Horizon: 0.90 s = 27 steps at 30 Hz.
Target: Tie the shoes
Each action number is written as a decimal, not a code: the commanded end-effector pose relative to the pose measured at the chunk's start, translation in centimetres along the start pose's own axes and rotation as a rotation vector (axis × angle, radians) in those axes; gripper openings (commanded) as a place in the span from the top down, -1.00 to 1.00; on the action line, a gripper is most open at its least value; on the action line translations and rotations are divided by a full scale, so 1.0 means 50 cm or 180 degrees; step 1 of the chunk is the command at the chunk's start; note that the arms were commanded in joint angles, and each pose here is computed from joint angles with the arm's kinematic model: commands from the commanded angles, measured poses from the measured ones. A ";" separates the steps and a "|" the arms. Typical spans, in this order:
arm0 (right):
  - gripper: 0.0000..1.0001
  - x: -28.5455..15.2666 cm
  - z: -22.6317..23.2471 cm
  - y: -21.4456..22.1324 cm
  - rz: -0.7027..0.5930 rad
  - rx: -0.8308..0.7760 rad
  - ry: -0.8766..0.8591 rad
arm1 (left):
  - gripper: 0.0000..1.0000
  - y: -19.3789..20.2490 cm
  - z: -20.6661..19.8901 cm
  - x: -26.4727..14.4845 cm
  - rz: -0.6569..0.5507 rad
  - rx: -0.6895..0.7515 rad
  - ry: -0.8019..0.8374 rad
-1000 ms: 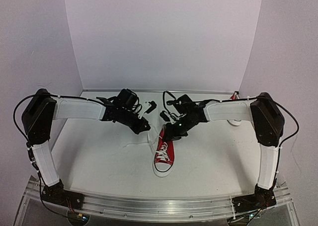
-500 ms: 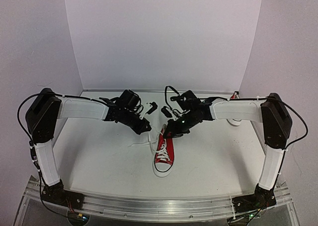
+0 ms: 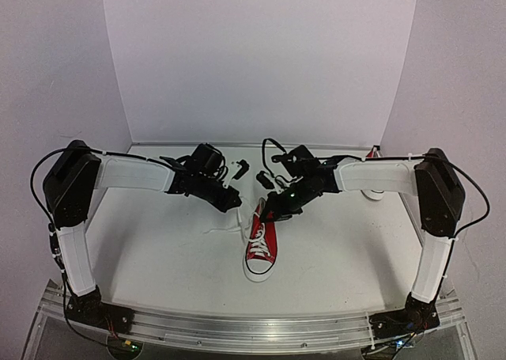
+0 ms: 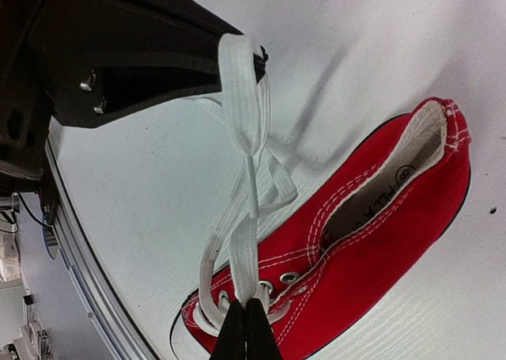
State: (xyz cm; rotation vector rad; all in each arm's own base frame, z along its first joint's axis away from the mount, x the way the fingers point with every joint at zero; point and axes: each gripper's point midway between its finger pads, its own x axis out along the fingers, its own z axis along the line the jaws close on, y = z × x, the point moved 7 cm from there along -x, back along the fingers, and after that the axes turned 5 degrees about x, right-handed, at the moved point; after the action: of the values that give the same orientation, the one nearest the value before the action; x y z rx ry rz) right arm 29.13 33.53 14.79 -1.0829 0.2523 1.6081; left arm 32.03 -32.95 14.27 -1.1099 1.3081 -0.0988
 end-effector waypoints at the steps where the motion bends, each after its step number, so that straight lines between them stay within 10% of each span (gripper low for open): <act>1: 1.00 -0.031 0.028 -0.014 -0.0147 -0.0175 -0.0084 | 1.00 -0.042 -0.003 0.003 -0.0206 0.0094 0.0127; 27: 1.00 -0.041 0.038 -0.003 -0.0110 -0.0408 -0.0211 | 1.00 0.022 -0.093 0.002 0.0290 0.1223 0.1221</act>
State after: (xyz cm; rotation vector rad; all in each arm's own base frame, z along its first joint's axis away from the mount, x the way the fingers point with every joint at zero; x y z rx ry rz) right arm 27.72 33.02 14.03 -1.1020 0.2569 1.6880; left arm 29.79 -33.02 12.79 -0.8423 1.5376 -0.3148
